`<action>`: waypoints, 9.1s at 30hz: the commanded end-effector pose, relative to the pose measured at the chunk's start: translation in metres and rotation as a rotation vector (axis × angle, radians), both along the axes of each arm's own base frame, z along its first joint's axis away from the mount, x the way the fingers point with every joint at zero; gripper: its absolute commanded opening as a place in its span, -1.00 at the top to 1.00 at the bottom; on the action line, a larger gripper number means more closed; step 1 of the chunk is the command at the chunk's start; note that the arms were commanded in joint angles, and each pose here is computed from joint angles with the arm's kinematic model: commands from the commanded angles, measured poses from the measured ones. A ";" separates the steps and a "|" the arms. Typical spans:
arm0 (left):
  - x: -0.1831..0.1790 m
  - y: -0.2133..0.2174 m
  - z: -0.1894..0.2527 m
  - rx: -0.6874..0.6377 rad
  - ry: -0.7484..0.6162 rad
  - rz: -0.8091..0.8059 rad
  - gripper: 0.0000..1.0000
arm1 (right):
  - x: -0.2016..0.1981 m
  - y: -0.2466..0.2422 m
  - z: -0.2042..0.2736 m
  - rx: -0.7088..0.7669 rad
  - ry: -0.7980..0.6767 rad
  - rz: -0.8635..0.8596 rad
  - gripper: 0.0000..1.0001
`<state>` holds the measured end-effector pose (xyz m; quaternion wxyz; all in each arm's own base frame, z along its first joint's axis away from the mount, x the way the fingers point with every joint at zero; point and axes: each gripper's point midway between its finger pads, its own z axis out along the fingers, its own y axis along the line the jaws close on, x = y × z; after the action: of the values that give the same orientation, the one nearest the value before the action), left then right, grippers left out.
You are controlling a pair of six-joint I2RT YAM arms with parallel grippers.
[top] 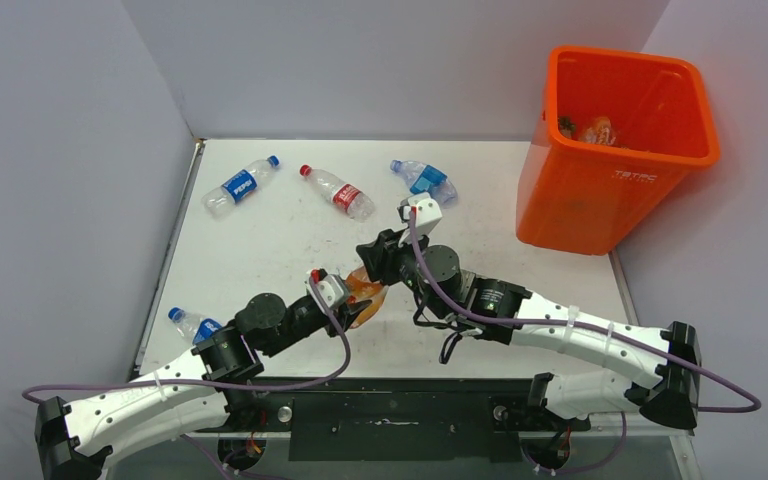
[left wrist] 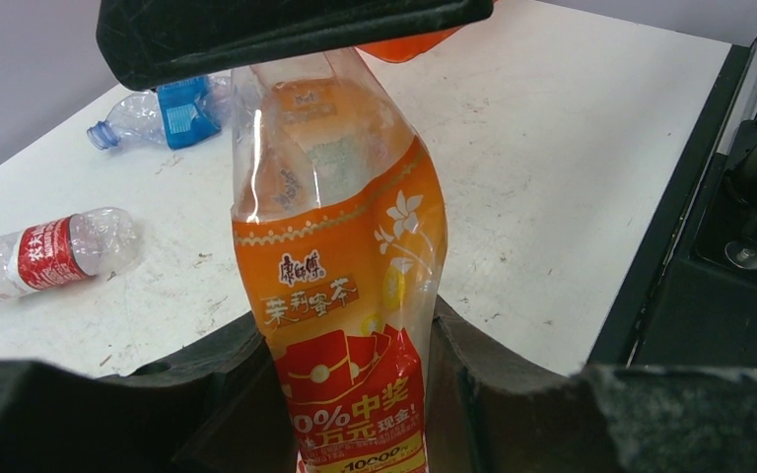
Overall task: Put the plastic bottles in the bin
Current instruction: Place the plastic bottle in the trash bin, then pick up the plastic bottle from the corner of the board, then place the plastic bottle in the trash bin.
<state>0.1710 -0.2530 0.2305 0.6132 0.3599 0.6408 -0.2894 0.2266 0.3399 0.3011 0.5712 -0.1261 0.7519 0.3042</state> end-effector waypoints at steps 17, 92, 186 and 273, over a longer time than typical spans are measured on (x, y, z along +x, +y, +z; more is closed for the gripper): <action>0.012 0.021 0.055 -0.174 -0.069 0.131 -0.92 | 0.054 -0.201 0.271 -0.082 -0.475 -0.822 0.89; 0.070 0.255 -0.039 -0.151 0.536 1.442 -0.92 | 0.015 -0.030 -0.155 0.028 0.233 0.054 -0.81; 0.013 0.002 0.069 -0.226 -0.101 -0.213 0.86 | -0.058 -0.048 0.072 0.524 -0.285 0.210 -0.81; 0.068 0.083 0.081 -0.264 -0.159 0.403 -0.92 | 0.005 -0.189 0.266 -0.098 -0.473 -0.526 0.89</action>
<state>0.2152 -0.2028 0.3038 0.7159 0.2373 0.5883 -0.2918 0.2242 0.2160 0.5216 0.7370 -0.0999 0.6425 0.1843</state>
